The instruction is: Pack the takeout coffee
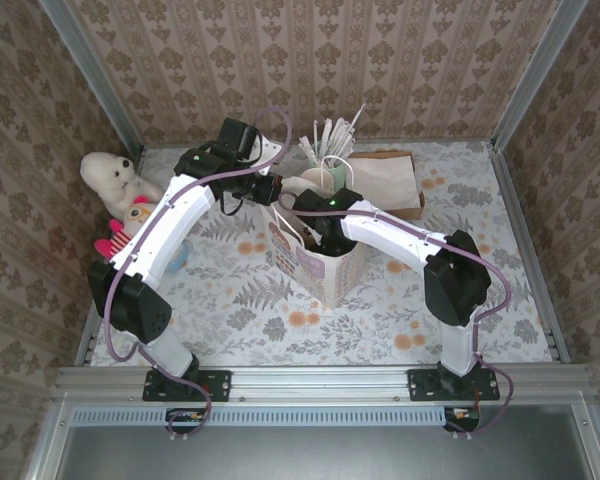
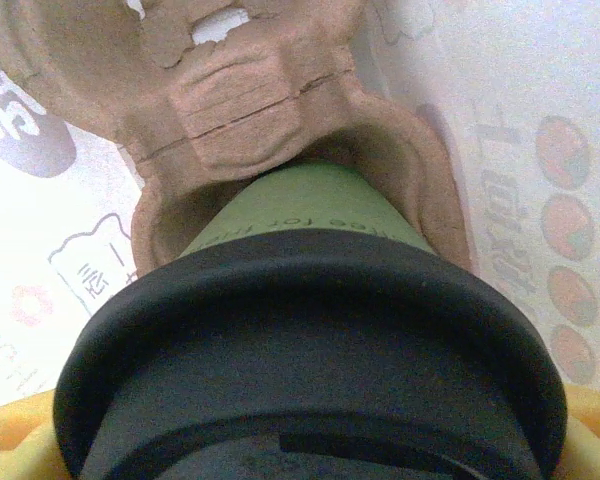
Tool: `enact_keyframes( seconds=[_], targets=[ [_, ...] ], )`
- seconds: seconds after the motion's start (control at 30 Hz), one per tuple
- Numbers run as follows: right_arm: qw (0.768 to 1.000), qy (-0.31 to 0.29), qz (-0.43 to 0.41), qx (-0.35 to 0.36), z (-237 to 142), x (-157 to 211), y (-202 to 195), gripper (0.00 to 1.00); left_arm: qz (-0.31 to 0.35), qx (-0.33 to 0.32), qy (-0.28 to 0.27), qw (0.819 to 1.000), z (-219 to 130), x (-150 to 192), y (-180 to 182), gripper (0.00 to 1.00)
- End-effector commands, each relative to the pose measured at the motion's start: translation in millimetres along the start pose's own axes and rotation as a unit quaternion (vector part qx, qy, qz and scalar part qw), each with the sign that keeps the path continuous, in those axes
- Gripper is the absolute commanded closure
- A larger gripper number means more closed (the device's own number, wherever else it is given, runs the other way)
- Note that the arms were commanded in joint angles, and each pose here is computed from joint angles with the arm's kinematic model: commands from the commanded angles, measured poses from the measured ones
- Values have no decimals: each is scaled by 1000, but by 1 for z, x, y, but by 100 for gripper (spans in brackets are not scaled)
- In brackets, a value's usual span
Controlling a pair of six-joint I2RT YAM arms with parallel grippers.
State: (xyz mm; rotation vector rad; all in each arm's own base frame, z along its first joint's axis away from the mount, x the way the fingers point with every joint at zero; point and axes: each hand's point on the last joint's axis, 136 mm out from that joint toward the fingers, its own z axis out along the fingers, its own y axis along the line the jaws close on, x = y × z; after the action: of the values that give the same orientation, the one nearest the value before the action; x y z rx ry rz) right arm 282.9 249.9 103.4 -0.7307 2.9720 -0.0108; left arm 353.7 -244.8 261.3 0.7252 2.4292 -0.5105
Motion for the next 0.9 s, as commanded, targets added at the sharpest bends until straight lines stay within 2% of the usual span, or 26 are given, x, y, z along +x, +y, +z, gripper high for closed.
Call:
enact_keyframes(
  seconds=[0.0, 0.23, 0.6, 0.87],
  targets=[
    [1000, -5, 0, 0, 10, 0, -1, 65, -7, 5, 8, 1000, 3, 2, -4, 100],
    [1000, 8, 1, 9, 30, 9, -5, 65, -8, 6, 9, 1000, 3, 1, -5, 100],
    [995, 86, 5, 49, 66, 47, -21, 65, -5, 4, 7, 1000, 0, 1, -5, 100],
    [994, 94, 3, 51, 65, 48, -20, 64, -5, 5, 5, 1000, 1, 2, -6, 100]
  ],
)
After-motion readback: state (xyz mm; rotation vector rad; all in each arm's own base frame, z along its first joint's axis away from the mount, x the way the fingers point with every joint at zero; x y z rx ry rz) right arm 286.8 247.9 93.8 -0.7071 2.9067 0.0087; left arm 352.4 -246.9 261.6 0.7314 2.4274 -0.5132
